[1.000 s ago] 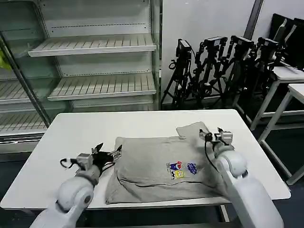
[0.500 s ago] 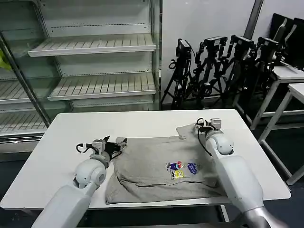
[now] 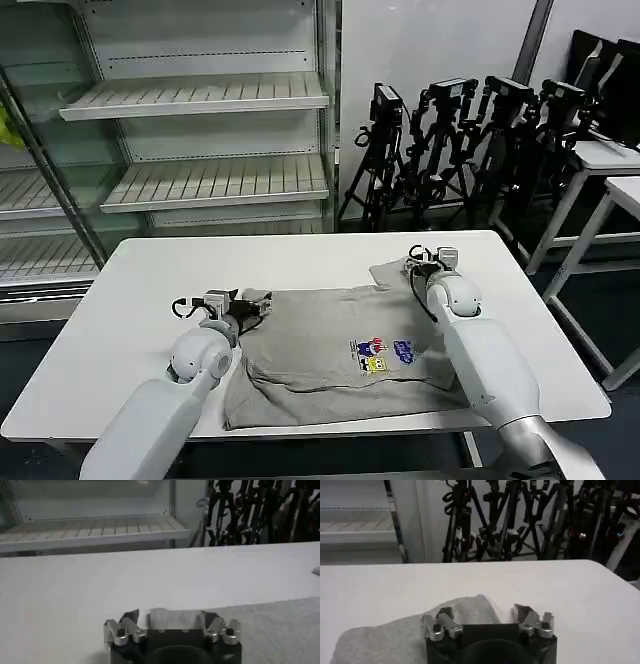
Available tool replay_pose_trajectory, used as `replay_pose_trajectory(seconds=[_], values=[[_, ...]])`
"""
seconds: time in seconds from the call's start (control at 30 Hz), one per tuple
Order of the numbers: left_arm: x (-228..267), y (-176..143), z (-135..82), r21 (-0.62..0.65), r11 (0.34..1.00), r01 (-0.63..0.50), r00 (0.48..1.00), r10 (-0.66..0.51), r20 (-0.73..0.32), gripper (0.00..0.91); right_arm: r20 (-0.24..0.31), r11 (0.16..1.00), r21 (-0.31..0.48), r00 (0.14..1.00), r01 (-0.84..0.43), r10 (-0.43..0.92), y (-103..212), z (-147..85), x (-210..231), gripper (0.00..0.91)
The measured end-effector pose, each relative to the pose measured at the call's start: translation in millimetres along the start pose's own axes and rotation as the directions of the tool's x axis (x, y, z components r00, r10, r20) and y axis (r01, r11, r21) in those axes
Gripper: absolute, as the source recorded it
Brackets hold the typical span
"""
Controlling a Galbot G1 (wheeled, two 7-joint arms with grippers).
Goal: Fold and organize the clothes.
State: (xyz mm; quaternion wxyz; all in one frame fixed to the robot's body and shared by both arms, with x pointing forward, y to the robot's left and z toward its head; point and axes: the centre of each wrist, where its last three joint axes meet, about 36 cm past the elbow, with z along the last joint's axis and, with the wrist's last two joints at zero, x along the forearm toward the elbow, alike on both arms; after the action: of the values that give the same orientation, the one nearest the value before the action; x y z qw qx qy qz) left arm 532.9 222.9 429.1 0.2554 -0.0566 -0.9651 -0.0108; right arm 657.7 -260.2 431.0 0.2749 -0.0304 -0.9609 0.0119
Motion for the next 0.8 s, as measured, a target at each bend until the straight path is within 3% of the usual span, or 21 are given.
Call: replay_pose_trajectory(seconds=[0.43,0.8], values=[[-1,3,4,0.05,0.998,-0.038,0.999,0.039,-0.02,0.01,0.001,1.0,-0.021,1.0,0.02,-0.02,-4,6,1,0.0],[7,7,0,0.08,0.995,-0.066,0.998,0.066,-0.001,0.01,0.107,0.998,-0.045,0.993,0.05,-0.044,-5,4,14,0.0]])
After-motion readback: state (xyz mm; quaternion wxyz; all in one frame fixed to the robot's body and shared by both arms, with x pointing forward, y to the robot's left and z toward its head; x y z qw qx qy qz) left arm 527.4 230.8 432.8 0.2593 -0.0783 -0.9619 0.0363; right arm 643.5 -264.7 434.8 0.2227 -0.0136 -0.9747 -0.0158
